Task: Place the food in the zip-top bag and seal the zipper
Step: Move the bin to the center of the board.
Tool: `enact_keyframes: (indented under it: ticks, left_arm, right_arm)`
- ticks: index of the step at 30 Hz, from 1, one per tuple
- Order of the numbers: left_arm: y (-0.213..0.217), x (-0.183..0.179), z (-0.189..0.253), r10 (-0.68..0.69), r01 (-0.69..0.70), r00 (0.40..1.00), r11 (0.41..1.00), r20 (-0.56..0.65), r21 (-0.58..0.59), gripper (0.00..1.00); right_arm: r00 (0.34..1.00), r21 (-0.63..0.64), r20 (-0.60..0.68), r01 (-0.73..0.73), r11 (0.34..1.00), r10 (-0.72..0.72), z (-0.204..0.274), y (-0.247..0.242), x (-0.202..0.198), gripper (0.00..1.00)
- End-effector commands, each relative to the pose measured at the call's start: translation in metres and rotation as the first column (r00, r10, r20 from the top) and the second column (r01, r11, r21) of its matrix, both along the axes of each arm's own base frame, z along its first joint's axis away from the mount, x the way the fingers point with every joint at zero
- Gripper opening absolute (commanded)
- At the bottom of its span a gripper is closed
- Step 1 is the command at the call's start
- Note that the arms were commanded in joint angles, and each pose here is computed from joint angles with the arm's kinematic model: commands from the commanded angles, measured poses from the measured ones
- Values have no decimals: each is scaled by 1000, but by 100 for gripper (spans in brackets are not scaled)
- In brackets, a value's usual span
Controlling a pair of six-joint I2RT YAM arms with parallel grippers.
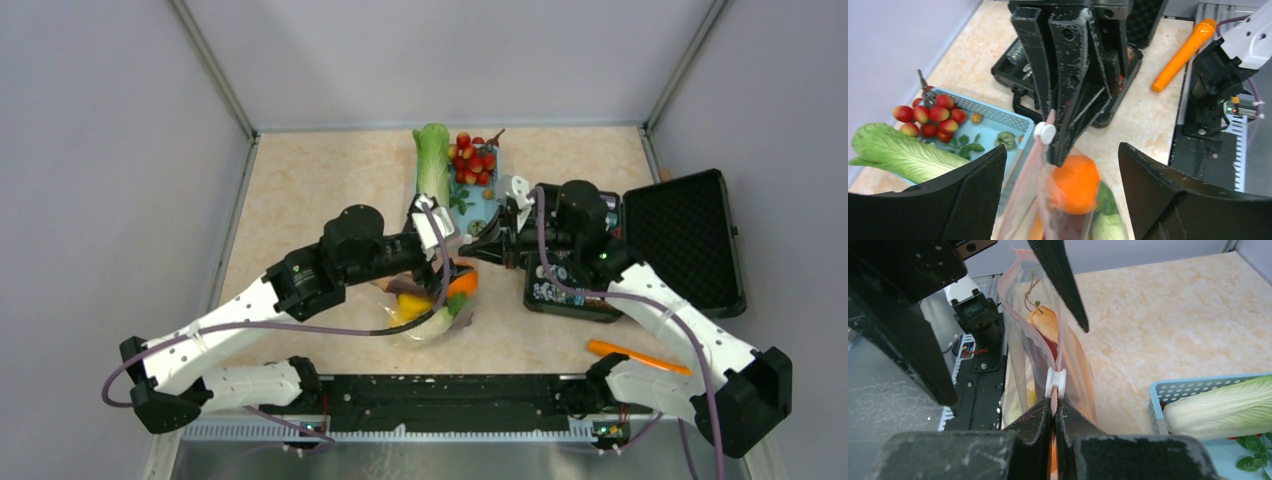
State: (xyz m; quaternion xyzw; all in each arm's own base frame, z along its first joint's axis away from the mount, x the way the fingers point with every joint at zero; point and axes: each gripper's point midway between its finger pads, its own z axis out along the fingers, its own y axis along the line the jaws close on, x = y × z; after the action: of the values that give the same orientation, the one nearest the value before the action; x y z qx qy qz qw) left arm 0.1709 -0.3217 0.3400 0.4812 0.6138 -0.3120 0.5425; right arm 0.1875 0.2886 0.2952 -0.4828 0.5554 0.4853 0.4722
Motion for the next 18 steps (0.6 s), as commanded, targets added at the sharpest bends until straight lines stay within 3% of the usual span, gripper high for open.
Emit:
enact_keyframes:
  ticks: [1, 11, 16, 18]
  left_arm:
    - [5, 6, 19, 3, 2, 992, 999, 129, -37, 84]
    - [-3, -10, 21, -157, 166, 953, 986, 261, -13, 80]
    - [-6, 1, 14, -161, 160, 954, 987, 254, 27, 52]
    - [-9, 0, 15, -180, 177, 955, 984, 235, 35, 46]
  right_arm:
    - [996, 28, 55, -65, 998, 63, 16, 2, -15, 0]
    - [992, 16, 89, -86, 996, 85, 13, 0, -22, 0]
    - [991, 8, 93, -96, 995, 94, 12, -2, -27, 0]
    - [992, 2, 92, -90, 996, 89, 11, -3, -26, 0]
